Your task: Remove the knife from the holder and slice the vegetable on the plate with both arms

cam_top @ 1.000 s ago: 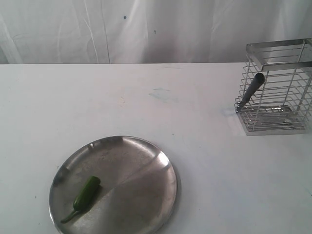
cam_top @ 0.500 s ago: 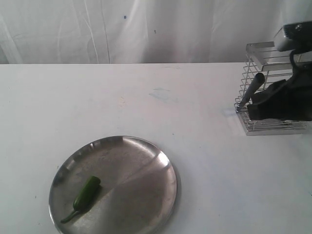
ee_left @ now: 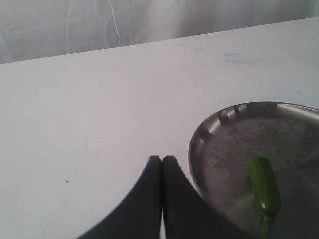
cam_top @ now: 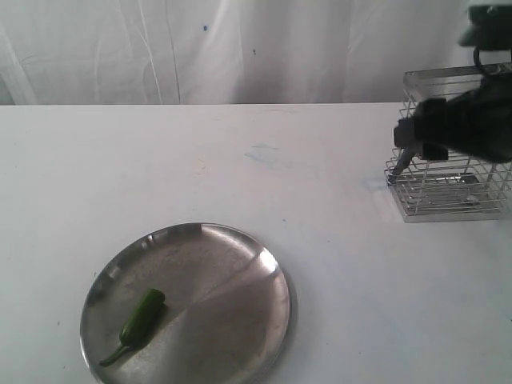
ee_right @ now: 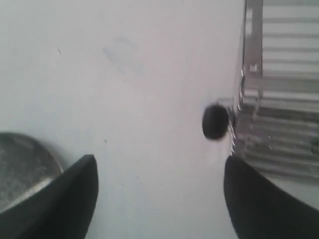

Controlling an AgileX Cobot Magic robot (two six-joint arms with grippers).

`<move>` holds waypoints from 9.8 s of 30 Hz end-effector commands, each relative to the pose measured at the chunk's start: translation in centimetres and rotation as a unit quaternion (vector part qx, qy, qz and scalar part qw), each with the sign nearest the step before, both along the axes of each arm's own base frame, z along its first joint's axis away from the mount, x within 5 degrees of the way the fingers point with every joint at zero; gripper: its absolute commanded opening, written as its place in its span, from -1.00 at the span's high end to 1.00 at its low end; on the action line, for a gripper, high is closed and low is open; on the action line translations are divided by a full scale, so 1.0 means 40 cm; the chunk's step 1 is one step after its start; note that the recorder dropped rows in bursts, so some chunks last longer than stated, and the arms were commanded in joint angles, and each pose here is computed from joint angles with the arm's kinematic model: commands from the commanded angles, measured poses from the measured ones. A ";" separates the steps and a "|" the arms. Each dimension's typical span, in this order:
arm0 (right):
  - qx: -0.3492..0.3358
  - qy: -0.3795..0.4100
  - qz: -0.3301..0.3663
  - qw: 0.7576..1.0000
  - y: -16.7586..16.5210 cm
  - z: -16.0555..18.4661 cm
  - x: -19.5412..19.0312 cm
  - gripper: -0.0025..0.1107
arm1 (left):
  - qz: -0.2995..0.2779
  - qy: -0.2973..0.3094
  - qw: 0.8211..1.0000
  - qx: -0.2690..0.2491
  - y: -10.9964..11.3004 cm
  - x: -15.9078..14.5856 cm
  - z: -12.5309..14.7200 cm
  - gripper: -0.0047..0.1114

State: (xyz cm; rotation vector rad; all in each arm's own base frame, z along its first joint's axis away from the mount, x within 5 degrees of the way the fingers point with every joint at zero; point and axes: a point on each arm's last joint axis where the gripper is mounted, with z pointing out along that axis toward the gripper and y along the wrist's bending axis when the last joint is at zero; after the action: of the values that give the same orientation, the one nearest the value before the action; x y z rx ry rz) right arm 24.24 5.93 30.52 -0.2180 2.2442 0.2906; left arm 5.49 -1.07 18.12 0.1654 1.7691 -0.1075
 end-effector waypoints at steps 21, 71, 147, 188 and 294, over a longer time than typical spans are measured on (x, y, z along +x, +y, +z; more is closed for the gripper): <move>-0.055 0.180 -0.071 0.980 0.013 -0.021 0.221 -0.18 | -0.003 -0.001 1.000 -0.007 -0.001 -0.001 -0.002 0.92; -0.080 0.125 -0.100 0.984 -0.012 0.039 0.200 0.96 | -0.003 -0.001 1.000 -0.006 -0.001 -0.001 -0.002 0.92; 0.265 -0.046 0.273 0.924 0.136 -0.103 -0.063 0.96 | -0.066 0.040 0.983 -0.169 -0.075 0.225 0.234 0.92; 0.257 -0.038 0.281 0.924 0.139 -0.128 -0.055 0.96 | -0.344 0.141 0.846 -0.381 -0.438 0.420 0.084 0.92; 0.149 0.107 0.258 0.949 0.260 -0.318 -0.055 0.96 | -0.325 0.171 0.867 -0.337 -0.498 0.458 -0.033 0.92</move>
State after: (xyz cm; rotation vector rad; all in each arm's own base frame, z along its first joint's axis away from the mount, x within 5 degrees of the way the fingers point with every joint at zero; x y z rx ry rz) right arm 21.97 16.29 18.30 -0.6245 2.2689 0.9875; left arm 24.16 -20.44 15.80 0.1712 1.9184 -1.2294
